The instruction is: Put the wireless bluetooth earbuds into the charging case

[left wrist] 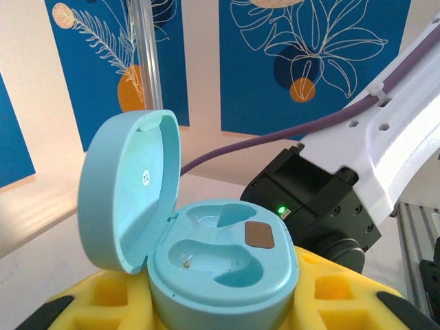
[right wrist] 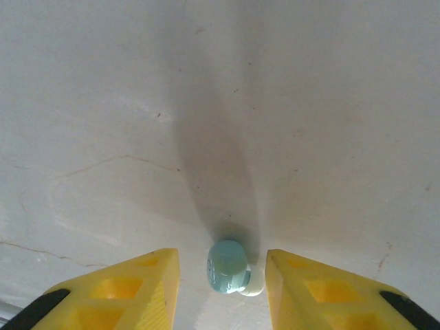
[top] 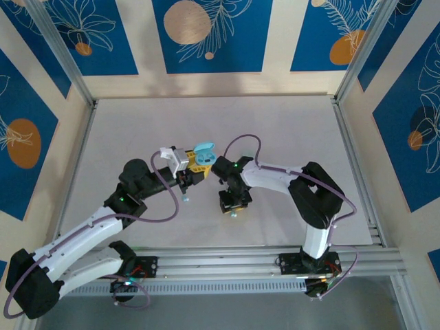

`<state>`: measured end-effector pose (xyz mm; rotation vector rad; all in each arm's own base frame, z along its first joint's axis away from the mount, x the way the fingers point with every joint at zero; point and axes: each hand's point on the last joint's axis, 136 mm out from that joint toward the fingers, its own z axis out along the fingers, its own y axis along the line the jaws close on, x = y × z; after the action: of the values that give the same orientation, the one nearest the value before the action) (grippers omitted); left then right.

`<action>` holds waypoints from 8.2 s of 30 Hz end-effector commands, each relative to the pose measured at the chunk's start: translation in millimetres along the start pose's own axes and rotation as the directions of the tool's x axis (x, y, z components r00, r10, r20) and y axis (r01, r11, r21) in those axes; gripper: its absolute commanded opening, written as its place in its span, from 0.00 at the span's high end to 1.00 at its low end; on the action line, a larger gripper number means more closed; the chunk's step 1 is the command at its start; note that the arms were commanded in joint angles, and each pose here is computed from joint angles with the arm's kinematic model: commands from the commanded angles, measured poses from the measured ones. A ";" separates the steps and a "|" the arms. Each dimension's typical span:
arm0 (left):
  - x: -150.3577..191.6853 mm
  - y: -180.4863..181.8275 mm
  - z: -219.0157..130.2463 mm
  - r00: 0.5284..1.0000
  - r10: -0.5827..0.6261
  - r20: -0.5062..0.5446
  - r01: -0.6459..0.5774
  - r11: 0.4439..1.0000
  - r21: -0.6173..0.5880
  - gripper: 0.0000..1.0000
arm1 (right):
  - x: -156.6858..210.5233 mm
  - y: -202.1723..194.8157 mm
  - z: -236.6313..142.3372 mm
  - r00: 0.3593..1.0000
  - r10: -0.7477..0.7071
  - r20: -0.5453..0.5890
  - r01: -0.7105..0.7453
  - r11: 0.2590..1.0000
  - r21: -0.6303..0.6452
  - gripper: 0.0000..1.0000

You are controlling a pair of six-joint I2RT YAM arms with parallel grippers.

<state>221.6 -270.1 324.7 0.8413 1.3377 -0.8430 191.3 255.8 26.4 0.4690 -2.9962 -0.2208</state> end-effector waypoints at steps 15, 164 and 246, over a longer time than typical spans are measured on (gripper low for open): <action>-17.2 -3.4 -1.1 0.999 0.020 0.044 -0.020 1.000 0.008 0.79 | 4.4 0.3 7.5 0.997 -0.052 -0.053 0.053 0.998 0.026 0.68; -12.1 36.1 -22.5 0.999 0.033 0.009 -0.030 0.966 -0.256 0.80 | -27.8 -6.7 -226.5 0.785 0.399 0.474 0.054 0.718 -0.694 0.54; -92.0 23.3 -95.4 0.972 0.230 0.054 -0.196 0.912 -0.362 0.80 | -93.4 132.3 33.3 0.951 -0.305 -0.046 0.307 0.951 0.047 0.69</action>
<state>196.7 -173.7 403.5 0.6430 1.2636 -0.4490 248.3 422.9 19.6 0.9799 -2.9279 -0.2320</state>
